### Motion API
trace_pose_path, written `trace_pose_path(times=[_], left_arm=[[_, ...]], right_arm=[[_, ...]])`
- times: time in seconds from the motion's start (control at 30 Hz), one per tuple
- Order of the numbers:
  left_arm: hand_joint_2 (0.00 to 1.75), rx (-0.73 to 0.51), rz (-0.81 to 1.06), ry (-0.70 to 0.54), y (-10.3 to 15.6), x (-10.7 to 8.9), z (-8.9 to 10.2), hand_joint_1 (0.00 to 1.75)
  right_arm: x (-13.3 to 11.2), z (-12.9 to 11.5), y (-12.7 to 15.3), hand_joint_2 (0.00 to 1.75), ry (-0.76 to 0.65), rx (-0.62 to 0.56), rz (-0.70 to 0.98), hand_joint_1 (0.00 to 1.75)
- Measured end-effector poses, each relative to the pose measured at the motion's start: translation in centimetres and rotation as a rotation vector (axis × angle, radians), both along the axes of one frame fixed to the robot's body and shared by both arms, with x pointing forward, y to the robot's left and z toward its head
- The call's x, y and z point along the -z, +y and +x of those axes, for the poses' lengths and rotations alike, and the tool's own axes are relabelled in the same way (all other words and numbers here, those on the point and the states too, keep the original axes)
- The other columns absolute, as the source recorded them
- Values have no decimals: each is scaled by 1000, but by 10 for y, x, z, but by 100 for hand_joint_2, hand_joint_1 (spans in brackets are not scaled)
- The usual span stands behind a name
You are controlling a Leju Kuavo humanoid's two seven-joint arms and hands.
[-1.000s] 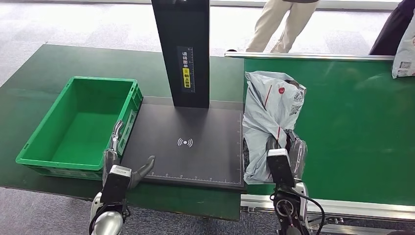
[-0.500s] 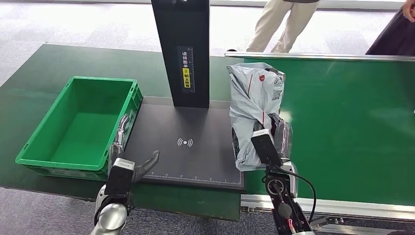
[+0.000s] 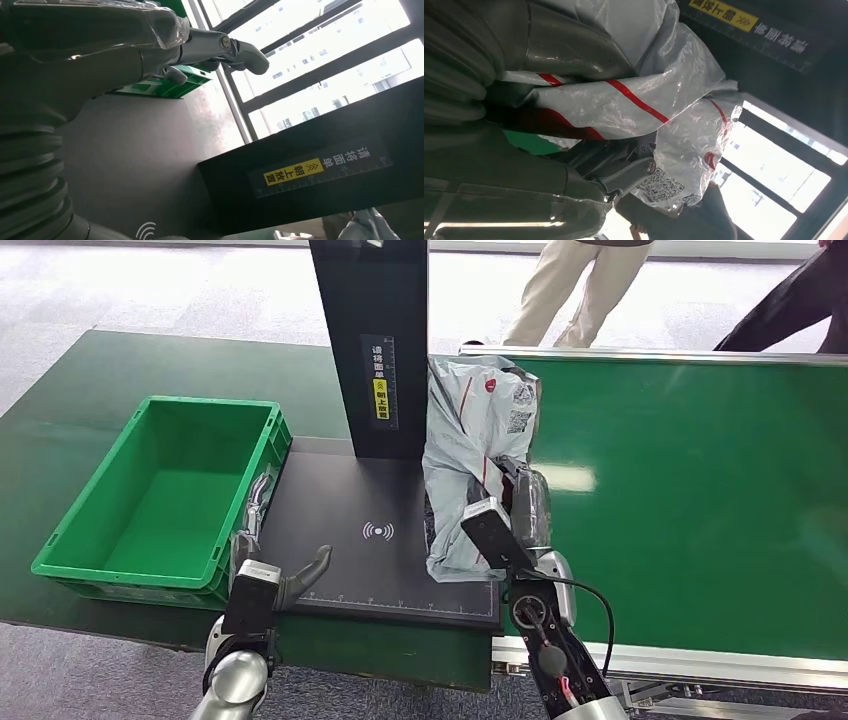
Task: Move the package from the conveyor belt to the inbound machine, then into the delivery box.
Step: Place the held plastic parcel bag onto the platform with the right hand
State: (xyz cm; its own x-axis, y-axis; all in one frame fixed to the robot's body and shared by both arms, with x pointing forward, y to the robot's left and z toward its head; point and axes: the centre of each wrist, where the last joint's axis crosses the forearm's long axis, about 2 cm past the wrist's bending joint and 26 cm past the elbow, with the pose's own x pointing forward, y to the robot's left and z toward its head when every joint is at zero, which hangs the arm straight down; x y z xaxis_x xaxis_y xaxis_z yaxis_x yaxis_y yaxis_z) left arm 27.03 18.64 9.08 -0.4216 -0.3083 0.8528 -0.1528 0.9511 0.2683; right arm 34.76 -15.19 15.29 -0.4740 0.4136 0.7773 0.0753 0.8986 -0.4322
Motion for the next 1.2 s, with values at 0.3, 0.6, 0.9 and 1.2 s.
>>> trace_pose_path(times=[0.3,0.6,0.9,1.2], left_arm=[[175,-6,-4,9,0,5,-1,0],[175,-5,-3,13,-1,6,-2,0],[175,-5,-5,16,-1,7,-2,0],[175,-4,-12,19,-3,8,-2,0]], right_arm=[[-6,-10,20,175,-31,-88,-9,175],[-7,-12,24,175,-39,-103,-12,175],[-8,-12,25,175,-36,-110,-4,175],[-6,-2,26,175,-3,-110,-1,175]])
